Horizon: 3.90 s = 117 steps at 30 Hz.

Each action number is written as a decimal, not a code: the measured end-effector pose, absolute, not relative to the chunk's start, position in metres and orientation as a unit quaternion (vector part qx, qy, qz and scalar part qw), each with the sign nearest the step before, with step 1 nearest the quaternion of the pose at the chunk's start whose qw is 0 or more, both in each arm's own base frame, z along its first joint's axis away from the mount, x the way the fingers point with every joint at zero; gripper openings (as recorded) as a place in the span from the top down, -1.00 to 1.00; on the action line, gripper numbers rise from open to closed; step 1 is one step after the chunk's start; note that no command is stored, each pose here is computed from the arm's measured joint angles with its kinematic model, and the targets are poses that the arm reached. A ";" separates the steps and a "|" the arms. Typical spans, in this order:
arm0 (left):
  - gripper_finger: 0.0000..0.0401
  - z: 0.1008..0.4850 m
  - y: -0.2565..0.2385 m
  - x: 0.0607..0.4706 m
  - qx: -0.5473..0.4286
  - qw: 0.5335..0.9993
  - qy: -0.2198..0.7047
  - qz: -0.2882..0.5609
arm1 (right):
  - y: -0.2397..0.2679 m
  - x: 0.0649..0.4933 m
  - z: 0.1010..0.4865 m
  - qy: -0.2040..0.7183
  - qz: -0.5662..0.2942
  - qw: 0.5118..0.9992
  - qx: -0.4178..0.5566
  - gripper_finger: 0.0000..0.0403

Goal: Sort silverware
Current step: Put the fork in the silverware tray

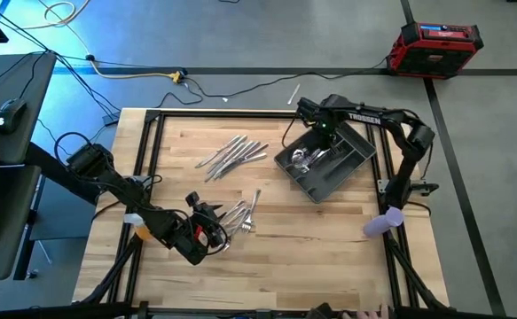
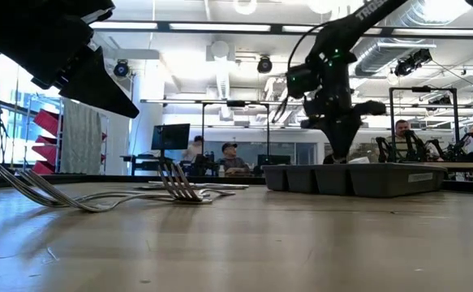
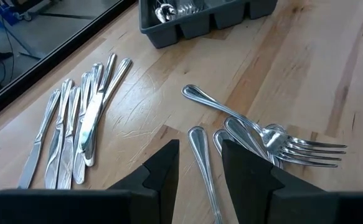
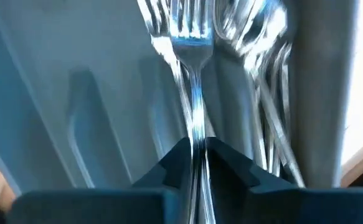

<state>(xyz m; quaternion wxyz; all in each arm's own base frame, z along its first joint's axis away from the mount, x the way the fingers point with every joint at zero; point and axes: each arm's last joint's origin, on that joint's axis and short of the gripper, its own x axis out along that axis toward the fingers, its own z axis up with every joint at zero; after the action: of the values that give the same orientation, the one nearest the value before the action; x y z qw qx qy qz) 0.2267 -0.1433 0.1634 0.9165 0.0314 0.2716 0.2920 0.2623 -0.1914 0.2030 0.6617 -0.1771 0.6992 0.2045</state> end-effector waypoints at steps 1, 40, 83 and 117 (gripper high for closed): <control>0.48 0.163 -0.143 0.227 0.031 0.916 0.272 0.292 | -0.192 0.262 0.201 0.705 0.207 0.654 -0.179 0.67; 0.48 0.163 -0.143 0.227 0.028 0.917 0.272 0.291 | -0.039 0.432 0.120 0.413 0.330 0.822 -0.213 0.46; 0.48 0.163 -0.144 0.227 0.028 0.917 0.278 0.286 | 0.026 0.438 0.117 0.491 0.268 0.810 -0.176 0.67; 0.48 0.163 -0.145 0.228 0.018 0.918 0.283 0.277 | -0.173 0.276 0.237 0.683 0.179 0.685 -0.178 1.00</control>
<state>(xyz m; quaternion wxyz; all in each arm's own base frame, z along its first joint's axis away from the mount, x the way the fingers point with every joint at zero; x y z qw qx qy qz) 0.2280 -0.1450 0.1626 0.9182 0.0179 0.2830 0.2766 0.2760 -0.1734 0.2372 0.6853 -0.1778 0.6830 0.1794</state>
